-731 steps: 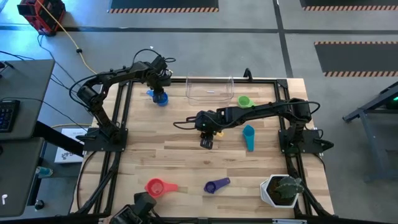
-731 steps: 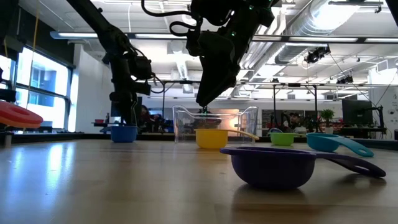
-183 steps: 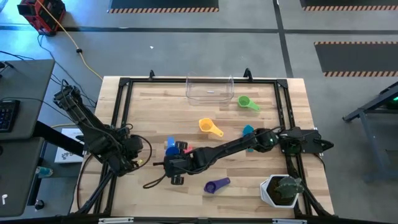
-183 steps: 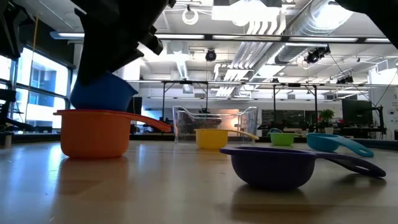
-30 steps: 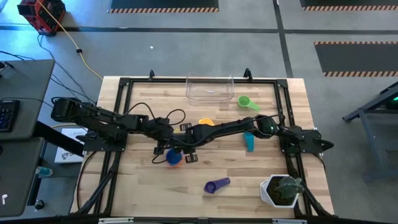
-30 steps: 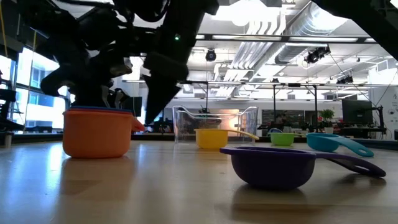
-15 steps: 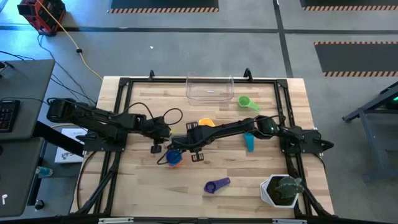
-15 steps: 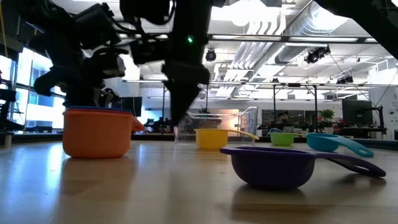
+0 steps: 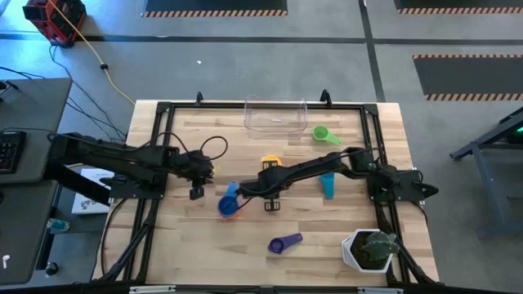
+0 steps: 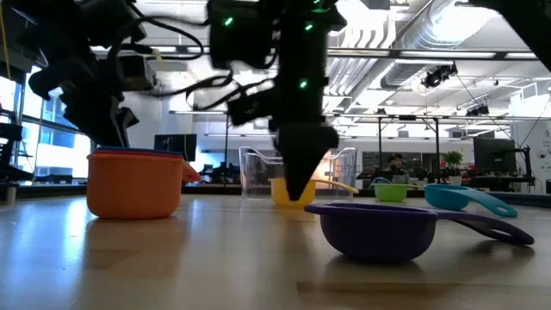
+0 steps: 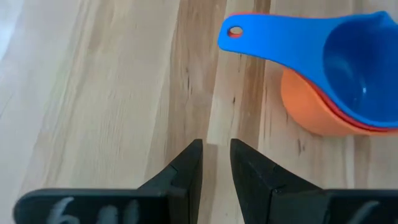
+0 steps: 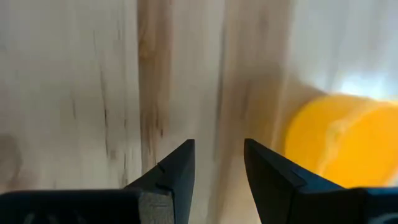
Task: Nest measuring cups in basket
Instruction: Stack the yellow measuring cup into the light blue measuring cup
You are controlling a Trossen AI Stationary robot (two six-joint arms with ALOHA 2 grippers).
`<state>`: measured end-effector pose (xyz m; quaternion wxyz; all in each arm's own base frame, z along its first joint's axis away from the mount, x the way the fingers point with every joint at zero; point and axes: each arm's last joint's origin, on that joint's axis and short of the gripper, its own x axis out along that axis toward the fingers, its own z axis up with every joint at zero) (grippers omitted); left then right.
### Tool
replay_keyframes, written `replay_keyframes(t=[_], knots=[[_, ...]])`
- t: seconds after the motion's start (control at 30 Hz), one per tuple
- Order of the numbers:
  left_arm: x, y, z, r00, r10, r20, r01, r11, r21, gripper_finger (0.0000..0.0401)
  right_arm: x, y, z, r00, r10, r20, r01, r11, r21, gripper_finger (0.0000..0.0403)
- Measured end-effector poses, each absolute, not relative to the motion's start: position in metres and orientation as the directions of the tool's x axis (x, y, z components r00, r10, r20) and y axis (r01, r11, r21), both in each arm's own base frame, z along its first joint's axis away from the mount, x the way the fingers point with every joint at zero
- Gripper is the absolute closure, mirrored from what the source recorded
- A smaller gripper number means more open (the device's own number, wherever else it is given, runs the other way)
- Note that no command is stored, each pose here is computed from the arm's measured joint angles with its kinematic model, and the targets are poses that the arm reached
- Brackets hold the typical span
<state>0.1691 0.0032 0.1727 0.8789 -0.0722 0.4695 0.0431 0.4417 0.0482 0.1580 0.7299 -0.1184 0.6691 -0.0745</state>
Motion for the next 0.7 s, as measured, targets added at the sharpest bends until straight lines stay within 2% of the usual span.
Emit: replay_keyframes(t=[0.27, 0.4, 0.57, 0.7], knots=[[0.160, 0.003, 0.179, 0.564, -0.008, -0.826, -0.198, 0.969, -0.145, 0.0327, 0.394, 0.037, 0.187, 0.271, -0.332, -0.904, 0.133, 0.943, -0.306, 0.0273], [0.156, 0.002, 0.177, 0.529, -0.012, -0.849, -0.240, 0.957, -0.163, 0.0327, 0.370, 0.031, 0.200, 0.364, -0.321, -0.874, 0.202, 0.944, -0.262, 0.0273], [0.155, 0.002, 0.177, 0.520, -0.012, -0.854, -0.275, 0.944, -0.180, 0.0327, 0.358, 0.024, 0.214, 0.492, -0.313, -0.812, 0.258, 0.944, -0.208, 0.0273], [0.155, 0.002, 0.177, 0.524, -0.012, -0.851, -0.318, 0.925, -0.209, 0.0327, 0.360, 0.013, 0.214, 0.534, -0.309, -0.787, 0.263, 0.945, -0.193, 0.0273]])
